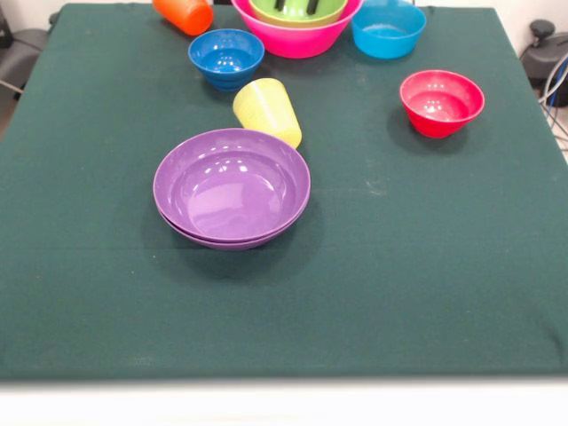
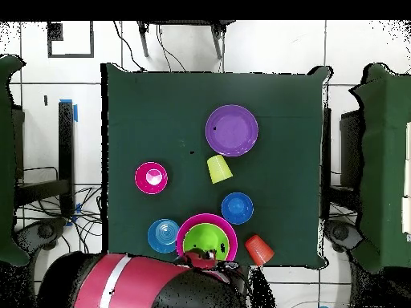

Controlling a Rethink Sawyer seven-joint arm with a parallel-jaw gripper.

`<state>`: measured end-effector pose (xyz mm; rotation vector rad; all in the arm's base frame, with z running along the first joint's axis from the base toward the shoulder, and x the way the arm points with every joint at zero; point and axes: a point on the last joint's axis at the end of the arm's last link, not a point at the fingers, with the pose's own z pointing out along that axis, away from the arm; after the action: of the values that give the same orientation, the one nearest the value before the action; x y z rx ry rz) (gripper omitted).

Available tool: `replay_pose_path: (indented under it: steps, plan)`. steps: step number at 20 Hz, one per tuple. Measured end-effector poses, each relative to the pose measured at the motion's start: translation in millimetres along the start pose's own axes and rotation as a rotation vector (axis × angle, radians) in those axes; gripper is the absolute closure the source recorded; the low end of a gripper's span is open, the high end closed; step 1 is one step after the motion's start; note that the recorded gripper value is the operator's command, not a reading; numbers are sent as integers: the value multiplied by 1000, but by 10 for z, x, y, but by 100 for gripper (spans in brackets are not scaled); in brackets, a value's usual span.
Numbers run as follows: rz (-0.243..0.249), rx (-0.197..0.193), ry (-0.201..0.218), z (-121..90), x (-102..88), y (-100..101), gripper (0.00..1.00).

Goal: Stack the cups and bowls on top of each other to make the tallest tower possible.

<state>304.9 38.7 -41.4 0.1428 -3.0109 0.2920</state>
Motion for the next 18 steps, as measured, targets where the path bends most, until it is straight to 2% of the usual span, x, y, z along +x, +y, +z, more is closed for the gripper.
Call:
replay_pose_path:
  steps: [18]
  plan:
    - [29, 1, 9, 44, 21, -14, 0]
